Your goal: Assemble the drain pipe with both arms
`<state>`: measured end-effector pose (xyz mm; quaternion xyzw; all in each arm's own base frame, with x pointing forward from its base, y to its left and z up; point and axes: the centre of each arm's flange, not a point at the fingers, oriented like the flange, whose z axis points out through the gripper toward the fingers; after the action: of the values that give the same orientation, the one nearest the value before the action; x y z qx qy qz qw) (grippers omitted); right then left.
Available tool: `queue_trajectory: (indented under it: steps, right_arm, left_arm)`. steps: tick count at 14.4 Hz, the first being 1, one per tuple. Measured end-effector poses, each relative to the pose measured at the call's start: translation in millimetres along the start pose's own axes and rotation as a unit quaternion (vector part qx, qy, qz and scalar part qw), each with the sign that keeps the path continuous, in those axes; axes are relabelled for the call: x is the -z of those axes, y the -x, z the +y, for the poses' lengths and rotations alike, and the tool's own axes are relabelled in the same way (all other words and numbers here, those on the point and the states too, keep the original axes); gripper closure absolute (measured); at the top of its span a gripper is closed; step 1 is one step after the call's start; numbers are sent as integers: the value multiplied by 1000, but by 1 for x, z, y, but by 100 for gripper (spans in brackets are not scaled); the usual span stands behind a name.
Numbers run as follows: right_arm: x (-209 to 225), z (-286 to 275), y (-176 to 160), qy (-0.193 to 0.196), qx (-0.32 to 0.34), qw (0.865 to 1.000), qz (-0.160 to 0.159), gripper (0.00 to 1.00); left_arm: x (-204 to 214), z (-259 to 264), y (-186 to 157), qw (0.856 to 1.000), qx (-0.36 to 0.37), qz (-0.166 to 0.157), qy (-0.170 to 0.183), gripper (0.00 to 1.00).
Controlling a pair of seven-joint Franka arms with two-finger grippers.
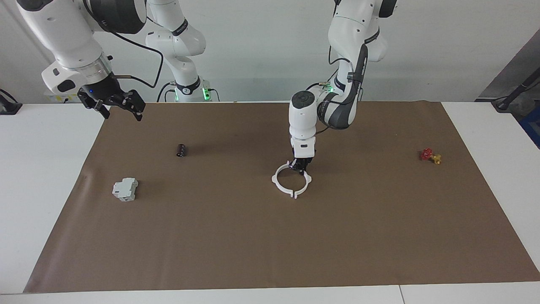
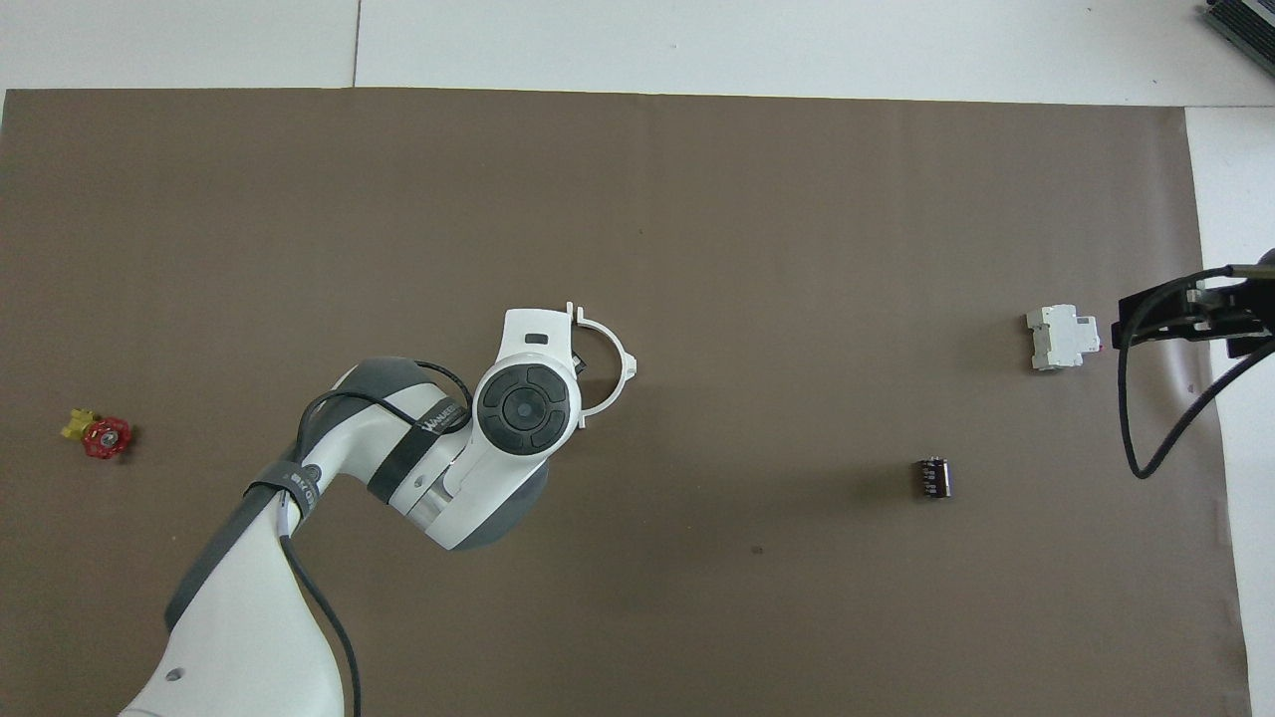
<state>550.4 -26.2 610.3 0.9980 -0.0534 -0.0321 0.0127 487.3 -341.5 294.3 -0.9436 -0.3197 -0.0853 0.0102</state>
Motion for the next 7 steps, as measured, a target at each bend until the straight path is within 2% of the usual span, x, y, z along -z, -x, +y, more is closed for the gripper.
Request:
queue_trajectory:
  steps: [7]
  right_arm:
    - [0, 0, 0, 0, 0, 1000, 0, 0]
  left_arm:
    - [0, -1, 1, 1000, -4, 2, 2, 93]
